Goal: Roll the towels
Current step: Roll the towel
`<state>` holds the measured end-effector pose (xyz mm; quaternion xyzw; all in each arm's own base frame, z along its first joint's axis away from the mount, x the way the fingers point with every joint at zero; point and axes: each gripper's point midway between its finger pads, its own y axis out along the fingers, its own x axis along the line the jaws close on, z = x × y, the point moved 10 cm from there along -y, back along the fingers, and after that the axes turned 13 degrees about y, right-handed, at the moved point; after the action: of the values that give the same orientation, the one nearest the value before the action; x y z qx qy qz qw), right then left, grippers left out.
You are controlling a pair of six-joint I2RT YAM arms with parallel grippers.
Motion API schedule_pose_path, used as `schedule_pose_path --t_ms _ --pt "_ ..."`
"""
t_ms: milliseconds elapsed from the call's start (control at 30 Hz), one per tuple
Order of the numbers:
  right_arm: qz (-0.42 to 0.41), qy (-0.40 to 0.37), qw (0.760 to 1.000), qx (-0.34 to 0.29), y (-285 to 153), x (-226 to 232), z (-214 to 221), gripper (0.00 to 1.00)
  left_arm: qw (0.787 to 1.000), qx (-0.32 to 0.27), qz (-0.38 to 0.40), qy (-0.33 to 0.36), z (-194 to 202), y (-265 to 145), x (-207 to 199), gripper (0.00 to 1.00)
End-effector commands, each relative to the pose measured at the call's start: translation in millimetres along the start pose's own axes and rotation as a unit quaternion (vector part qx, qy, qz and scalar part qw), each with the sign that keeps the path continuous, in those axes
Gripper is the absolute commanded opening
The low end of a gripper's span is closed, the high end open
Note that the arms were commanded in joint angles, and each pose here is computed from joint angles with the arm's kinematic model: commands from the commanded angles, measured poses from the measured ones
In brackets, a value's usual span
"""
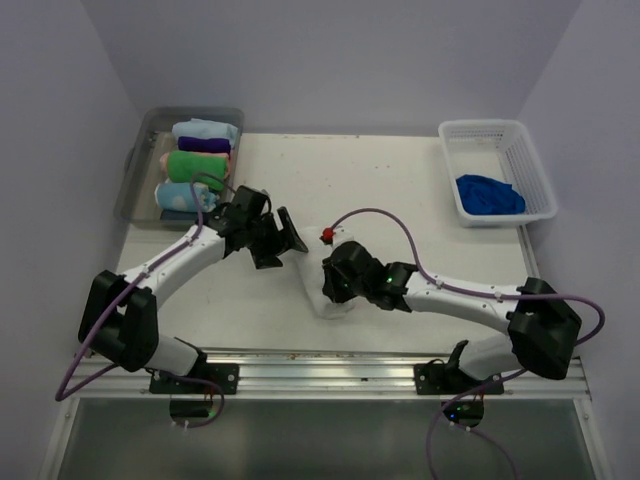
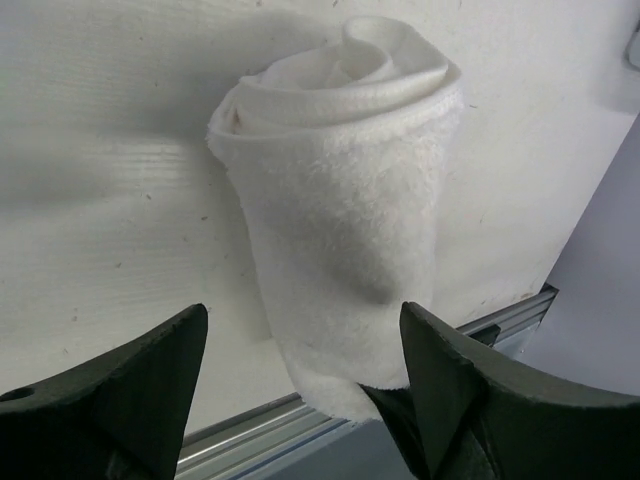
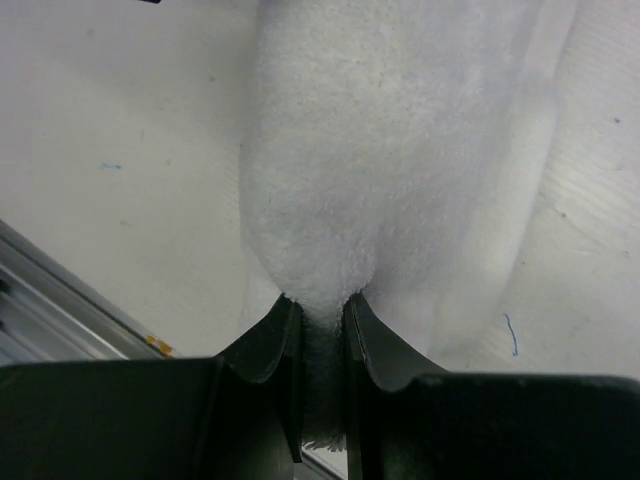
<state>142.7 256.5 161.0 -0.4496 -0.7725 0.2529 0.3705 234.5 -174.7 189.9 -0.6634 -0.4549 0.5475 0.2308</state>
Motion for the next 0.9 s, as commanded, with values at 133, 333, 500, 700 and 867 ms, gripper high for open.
schedule_pose_path --t_ms 133,333,500,700,867 --pt "-0.182 0.118 0.976 0.019 0 1 -14 0.03 0.998 -0.001 0.060 0.018 1 -1 -2 0.88" --pt "-0.233 0.207 0.949 0.041 11 -18 -7 0.03 0.995 0.012 0.096 0.028 5 14 -3 0.99" --pt "-0.246 0.235 0.939 0.052 19 -27 2 0.02 0.993 0.023 0.111 0.034 5 29 -5 0.95" --pt "-0.239 0.237 0.940 0.057 22 -30 4 0.03 0.992 0.048 0.108 0.031 10 49 -2 0.83" --pt "-0.236 0.230 0.942 0.061 23 -29 1 0.07 0.992 0.059 0.103 0.032 12 58 -2 0.70"
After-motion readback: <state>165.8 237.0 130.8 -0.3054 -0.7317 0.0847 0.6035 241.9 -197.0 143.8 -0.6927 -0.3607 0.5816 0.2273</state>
